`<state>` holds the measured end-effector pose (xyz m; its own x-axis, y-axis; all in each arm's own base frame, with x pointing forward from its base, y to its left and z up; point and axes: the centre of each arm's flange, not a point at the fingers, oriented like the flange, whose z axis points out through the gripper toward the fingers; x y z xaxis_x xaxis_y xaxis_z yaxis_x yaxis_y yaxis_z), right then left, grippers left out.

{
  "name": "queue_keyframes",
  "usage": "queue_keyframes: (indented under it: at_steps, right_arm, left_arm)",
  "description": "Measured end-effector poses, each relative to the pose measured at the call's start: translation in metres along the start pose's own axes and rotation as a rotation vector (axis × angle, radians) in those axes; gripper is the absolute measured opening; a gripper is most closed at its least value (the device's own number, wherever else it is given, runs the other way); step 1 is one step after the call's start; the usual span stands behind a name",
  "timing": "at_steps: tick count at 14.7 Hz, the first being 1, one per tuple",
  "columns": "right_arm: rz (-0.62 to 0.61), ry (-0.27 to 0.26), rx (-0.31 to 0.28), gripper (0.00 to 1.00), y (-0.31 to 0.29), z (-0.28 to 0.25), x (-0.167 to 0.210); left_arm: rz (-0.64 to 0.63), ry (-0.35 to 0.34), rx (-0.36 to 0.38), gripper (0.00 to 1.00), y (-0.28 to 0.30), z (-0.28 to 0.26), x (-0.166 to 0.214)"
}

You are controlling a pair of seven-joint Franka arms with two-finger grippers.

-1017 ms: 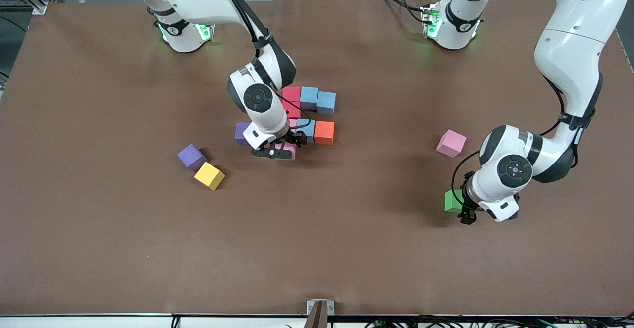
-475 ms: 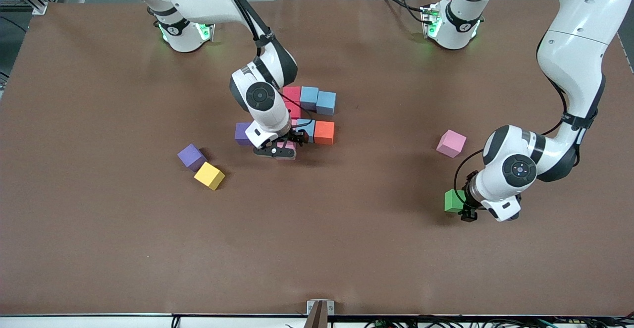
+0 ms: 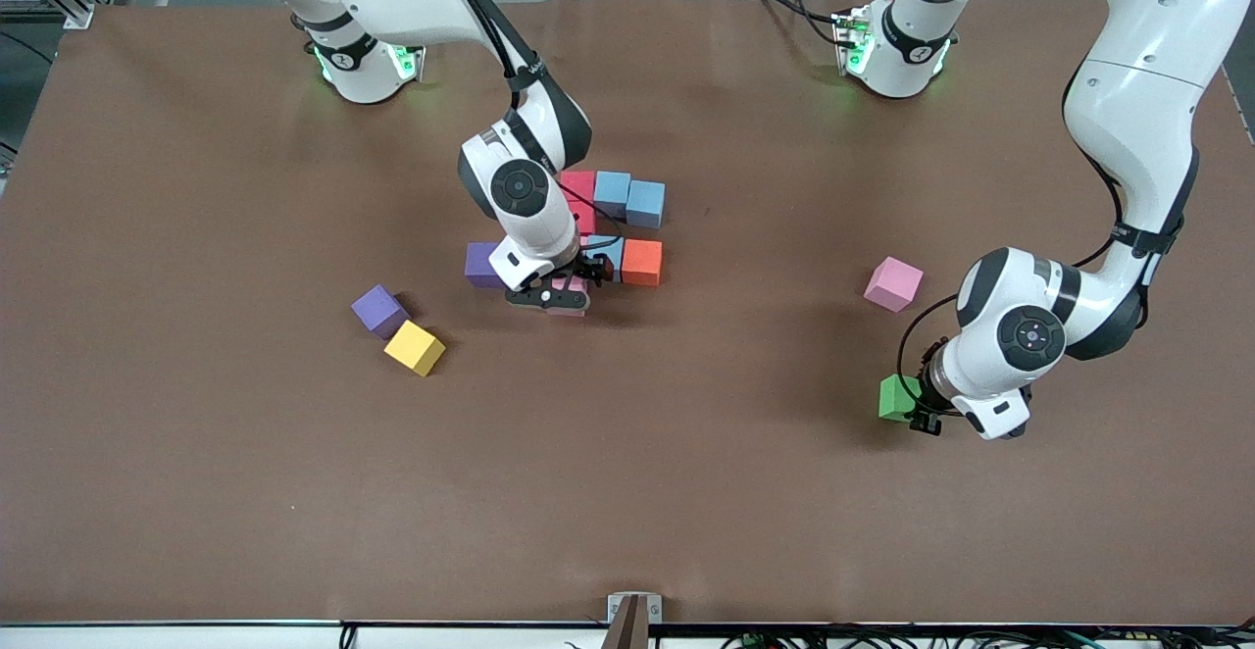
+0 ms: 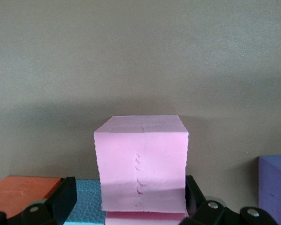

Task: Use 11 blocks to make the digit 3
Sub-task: 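Lower the left gripper and grasp the green cube, then release the pink cube and move the right gripper to the yellow cube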

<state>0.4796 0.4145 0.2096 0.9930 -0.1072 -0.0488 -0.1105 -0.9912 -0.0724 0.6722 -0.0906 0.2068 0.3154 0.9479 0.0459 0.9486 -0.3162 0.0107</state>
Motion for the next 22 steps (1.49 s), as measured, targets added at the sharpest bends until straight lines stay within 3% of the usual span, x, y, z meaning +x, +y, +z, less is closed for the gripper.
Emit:
queue_keyframes:
  at_steps: [15, 22]
  right_arm:
    - [-0.026, -0.014, -0.018, 1.0, 0.009, 0.0, 0.006]
    - [-0.03, -0.001, 0.009, 1.0, 0.001, -0.041, 0.01]
  left_arm:
    - [-0.014, -0.019, -0.042, 0.57, 0.011, -0.028, -0.006]
    - [-0.019, -0.013, -0.026, 0.57, 0.014, -0.035, -0.003]
